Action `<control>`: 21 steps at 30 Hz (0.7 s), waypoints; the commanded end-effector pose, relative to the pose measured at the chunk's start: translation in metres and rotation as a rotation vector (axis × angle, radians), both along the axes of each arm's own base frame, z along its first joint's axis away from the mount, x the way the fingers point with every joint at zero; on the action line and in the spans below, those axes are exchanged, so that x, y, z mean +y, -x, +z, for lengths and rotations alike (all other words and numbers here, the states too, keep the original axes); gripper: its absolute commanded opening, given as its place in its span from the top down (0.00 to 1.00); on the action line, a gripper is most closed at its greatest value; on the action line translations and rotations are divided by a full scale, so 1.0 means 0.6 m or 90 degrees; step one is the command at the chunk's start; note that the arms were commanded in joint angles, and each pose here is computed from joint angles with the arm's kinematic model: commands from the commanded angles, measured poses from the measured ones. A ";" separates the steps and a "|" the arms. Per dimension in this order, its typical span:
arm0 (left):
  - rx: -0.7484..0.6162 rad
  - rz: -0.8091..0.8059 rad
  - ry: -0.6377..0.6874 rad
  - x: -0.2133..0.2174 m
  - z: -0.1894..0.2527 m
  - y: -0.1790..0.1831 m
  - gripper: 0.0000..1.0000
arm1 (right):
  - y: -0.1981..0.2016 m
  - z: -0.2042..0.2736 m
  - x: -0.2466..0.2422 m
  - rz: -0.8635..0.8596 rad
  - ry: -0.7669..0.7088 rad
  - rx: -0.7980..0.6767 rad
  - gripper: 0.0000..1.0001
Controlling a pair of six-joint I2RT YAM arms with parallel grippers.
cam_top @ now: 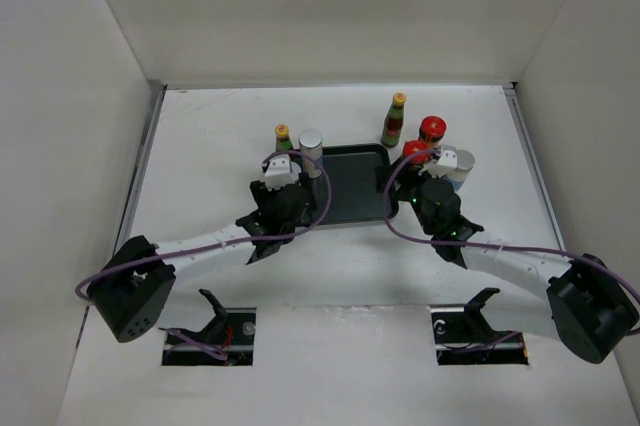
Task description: Organize the condiment bottles
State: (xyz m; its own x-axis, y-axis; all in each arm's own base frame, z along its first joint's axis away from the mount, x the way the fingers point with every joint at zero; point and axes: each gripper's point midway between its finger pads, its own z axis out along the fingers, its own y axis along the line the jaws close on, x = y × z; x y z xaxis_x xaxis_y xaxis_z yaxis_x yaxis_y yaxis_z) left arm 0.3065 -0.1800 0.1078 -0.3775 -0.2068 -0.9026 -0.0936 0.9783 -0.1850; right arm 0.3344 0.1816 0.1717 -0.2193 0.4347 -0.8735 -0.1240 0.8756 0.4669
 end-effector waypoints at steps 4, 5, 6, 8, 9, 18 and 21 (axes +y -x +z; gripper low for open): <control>-0.075 -0.012 0.026 -0.007 0.057 -0.006 0.08 | -0.010 0.056 0.013 0.008 -0.015 -0.051 0.00; -0.088 -0.013 0.032 -0.003 0.068 -0.003 0.07 | -0.010 0.061 0.015 0.010 -0.018 -0.054 0.00; -0.097 -0.011 0.036 0.001 0.075 -0.001 0.06 | -0.010 0.066 0.017 0.013 -0.020 -0.057 0.00; -0.129 0.005 0.053 0.020 0.098 0.002 0.06 | -0.008 0.079 0.024 0.018 -0.022 -0.060 0.03; -0.152 0.014 0.073 0.032 0.114 0.004 0.05 | -0.007 0.088 0.031 0.023 -0.028 -0.061 0.08; -0.308 0.082 0.219 0.125 0.211 0.012 0.71 | -0.034 0.155 0.067 0.035 -0.005 -0.048 0.75; -0.322 0.099 0.240 0.153 0.213 0.013 0.75 | -0.072 0.159 0.043 -0.007 0.036 -0.019 0.77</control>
